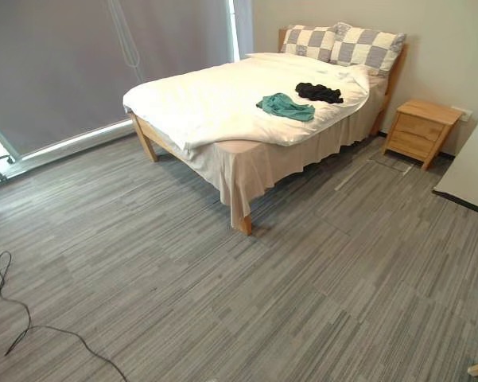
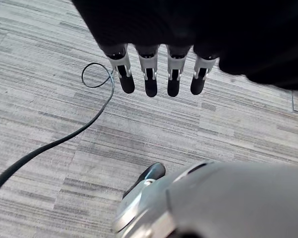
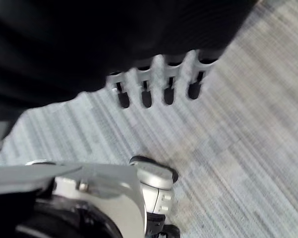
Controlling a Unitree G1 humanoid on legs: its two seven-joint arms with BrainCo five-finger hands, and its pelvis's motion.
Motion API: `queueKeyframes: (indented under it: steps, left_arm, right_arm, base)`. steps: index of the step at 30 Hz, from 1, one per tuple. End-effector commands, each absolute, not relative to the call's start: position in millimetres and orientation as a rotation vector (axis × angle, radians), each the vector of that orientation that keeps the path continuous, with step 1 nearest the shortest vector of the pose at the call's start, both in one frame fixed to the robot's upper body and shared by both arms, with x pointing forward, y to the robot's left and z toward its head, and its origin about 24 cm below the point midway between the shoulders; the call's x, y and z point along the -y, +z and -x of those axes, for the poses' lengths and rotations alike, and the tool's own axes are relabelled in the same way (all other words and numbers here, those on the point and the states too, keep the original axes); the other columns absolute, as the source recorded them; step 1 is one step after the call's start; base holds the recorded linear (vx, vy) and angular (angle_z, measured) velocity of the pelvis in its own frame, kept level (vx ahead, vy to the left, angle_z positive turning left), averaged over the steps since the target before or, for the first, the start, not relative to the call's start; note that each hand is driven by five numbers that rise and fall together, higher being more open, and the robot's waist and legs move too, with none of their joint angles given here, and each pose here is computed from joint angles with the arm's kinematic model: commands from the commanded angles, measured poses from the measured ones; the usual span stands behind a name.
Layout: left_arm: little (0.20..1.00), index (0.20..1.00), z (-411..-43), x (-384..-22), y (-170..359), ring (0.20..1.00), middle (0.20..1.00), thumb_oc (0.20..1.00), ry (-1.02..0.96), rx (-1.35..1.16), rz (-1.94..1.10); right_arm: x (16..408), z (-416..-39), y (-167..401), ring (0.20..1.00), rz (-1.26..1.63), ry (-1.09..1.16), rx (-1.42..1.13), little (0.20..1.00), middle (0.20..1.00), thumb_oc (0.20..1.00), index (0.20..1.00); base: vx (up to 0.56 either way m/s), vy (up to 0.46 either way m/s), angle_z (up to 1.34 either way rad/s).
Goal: Tidy up the quilt and then pick up the clothes from the bed and put them into the laundry hamper.
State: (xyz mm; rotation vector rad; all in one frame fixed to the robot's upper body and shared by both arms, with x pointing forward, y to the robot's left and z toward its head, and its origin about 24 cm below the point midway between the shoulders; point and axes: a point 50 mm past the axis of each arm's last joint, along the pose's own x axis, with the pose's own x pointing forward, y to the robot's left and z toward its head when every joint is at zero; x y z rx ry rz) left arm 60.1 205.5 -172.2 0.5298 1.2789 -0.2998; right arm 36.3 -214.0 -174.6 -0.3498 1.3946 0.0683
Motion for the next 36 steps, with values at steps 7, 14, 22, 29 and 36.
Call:
queueKeyframes:
  steps: [7,14,22,29,36]
  left_arm:
    - [1.0,1.0,-122,-179,-162,1.0,1.0,1.0,-0.347,-1.087,-0.524]
    - [1.0,1.0,-121,-185,-162,1.0,1.0,1.0,-0.323,-1.097,-0.517]
    - [1.0,1.0,-111,-176,-166,1.0,1.0,1.0,-0.371,-1.12,-0.539]
    - [1.0,1.0,-144,-189,-153,1.0,1.0,1.0,-0.118,-1.028,-0.377]
    - [1.0,1.0,-157,-193,-147,1.0,1.0,1.0,-0.068,-0.985,-0.356]
  right_arm:
    - [192,-111,-165,1.0,0.329,0.118,-1.202,1.0,1.0,1.0,1.0]
    - [204,-112,-163,1.0,0.262,0.003,-1.182,1.0,1.0,1.0,1.0]
    - [216,-76,-169,1.0,0.25,-0.054,-1.288,1.0,1.0,1.0,1.0]
    - [234,-84,-164,1.0,0.398,-0.025,-1.272,1.0,1.0,1.0,1.0]
    - [220,-132,-152,1.0,0.6,0.169,-1.094,1.0,1.0,1.0,1.0]
  base:
    - [0.01,0.009,-0.02]
    - [0.22,0.002,-0.15]
    - [0.52,-0.146,0.19]
    - [0.48,-0.332,-0.03]
    - [0.59,-0.025,-0.26]
